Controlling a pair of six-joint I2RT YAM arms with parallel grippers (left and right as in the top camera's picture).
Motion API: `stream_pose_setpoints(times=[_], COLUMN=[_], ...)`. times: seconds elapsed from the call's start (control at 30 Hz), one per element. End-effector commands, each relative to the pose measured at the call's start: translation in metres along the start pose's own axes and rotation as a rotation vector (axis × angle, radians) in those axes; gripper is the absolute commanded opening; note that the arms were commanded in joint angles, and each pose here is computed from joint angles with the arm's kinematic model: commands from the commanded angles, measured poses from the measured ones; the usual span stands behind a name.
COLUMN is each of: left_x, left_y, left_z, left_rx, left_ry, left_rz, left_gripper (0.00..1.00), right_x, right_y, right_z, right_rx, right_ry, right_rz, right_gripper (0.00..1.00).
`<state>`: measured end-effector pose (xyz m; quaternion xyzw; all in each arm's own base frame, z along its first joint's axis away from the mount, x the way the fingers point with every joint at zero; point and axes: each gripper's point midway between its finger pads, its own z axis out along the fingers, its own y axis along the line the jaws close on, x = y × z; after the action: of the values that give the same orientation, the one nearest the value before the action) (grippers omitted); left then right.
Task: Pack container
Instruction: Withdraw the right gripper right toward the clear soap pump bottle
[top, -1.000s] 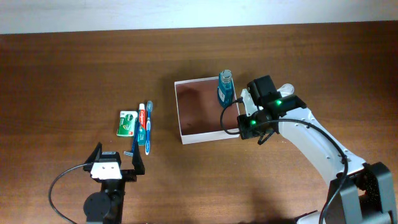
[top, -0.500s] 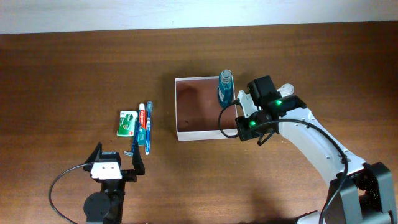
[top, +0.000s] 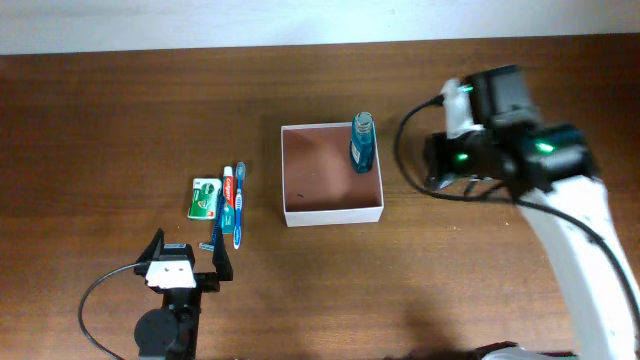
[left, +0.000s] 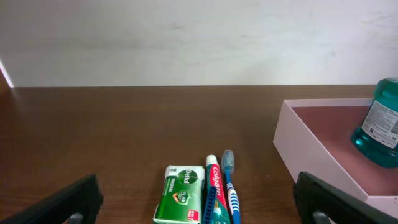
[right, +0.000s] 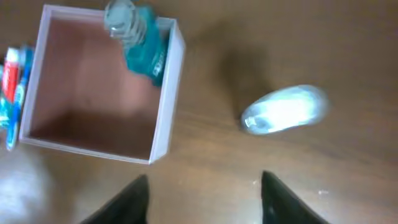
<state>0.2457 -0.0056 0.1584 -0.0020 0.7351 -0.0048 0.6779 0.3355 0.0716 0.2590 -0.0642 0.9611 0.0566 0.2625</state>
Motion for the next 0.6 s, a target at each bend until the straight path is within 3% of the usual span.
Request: stream_pose_setpoints(times=[0.0, 0.03, 0.1, 0.57], left_x=[0.0, 0.0, 0.0, 0.0], left_y=[0.001, 0.001, 0.001, 0.001], left_z=[0.0, 0.0, 0.0, 0.0], left_rx=[-0.007, -0.007, -0.007, -0.007], left_ry=[-0.005, -0.005, -0.005, -0.005], left_rz=[0.008, 0.008, 0.008, 0.008], left_gripper=[1.0, 0.99, 0.99, 0.99], right_x=[-0.007, -0.007, -0.004, -0.007], right_y=[-0.036, -0.045, -0.06, -0.09], right_z=[-0.022, -0.024, -0.024, 0.024], right_rx=[0.091, 0.105, 0.125, 0.148], right_ry=[-0.058, -0.062, -0.053, 0.019], right_rz=[0.09, 0.136, 0.206, 0.502], right_gripper=[0.86, 0.94, 0.98, 0.92])
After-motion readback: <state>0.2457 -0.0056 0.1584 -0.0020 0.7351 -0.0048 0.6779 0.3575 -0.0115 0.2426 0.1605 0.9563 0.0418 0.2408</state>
